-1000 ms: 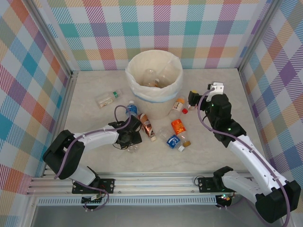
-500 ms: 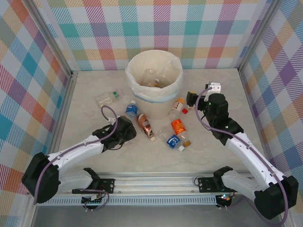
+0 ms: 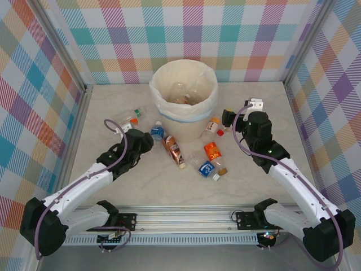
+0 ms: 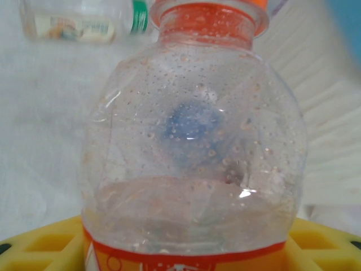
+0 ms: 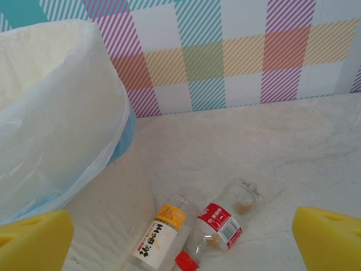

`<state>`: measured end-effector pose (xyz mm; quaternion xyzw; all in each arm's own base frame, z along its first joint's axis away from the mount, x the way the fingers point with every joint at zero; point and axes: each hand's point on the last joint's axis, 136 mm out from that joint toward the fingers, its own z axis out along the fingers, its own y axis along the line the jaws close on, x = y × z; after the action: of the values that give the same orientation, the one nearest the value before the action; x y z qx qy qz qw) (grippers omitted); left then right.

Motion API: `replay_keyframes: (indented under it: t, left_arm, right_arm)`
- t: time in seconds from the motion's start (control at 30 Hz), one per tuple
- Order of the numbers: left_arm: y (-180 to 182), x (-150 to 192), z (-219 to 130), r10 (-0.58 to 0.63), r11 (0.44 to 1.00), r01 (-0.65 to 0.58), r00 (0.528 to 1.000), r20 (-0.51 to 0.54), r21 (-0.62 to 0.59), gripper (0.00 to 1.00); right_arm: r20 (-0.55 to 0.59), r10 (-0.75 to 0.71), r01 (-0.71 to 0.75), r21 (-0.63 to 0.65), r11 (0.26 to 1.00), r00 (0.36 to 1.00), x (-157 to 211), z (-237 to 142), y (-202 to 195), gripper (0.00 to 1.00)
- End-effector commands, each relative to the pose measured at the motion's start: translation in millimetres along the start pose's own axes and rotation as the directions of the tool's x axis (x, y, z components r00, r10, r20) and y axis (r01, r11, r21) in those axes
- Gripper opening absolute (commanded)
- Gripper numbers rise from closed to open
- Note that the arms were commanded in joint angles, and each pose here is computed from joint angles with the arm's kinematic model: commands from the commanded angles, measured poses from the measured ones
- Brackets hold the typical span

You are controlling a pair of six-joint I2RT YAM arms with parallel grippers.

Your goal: Put the plastic bottles in the bin

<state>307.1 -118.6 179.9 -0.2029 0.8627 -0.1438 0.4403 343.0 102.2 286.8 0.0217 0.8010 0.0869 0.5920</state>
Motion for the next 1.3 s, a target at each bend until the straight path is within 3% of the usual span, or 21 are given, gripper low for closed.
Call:
replay_keyframes:
  t: [0.0, 0.2, 0.37, 0.57, 0.73, 1.1, 1.27]
  left_arm:
    - [-24, -63, -17, -0.018, 0.998, 0.006, 0.98, 0.198, 0.058, 0.6]
    - [-49, -122, -37, -0.096, 0.983, 0.039, 0.943, 0.319, 0.18, 0.59]
    - [-89, -171, -66, -0.107, 0.95, -0.023, 0.913, 0.393, 0.312, 0.59]
    - [-161, -196, -85, -0.041, 0.855, -0.158, 0.929, 0.367, 0.494, 0.57]
    - [-202, -203, -80, 0.033, 0.79, -0.231, 0.941, 0.337, 0.568, 0.57]
    - [-229, -199, -42, 0.129, 0.78, -0.278, 0.948, 0.291, 0.561, 0.58]
    - [-217, -194, -13, 0.231, 0.846, -0.32, 0.941, 0.248, 0.427, 0.62]
  right_arm:
    - [0.051, 0.034, -0.033, -0.018, 0.999, 0.998, -19, -4, 4, 1.0]
    - [0.055, 0.031, -0.03, -0.012, 0.999, 0.998, -21, -7, 2, 1.0]
    - [0.062, 0.031, -0.03, -0.012, 0.999, 0.998, -22, -10, 1, 1.0]
    - [0.071, 0.032, -0.031, -0.009, 0.999, 0.997, -25, -14, -1, 1.0]
    - [0.086, 0.029, -0.029, -0.001, 1.0, 0.996, -29, -20, -4, 1.0]
    - [0.093, 0.043, -0.044, 0.017, 0.999, 0.995, -26, -30, -11, 0.99]
    - [0.087, 0.04, -0.041, 0.008, 0.999, 0.995, -27, -34, -10, 1.0]
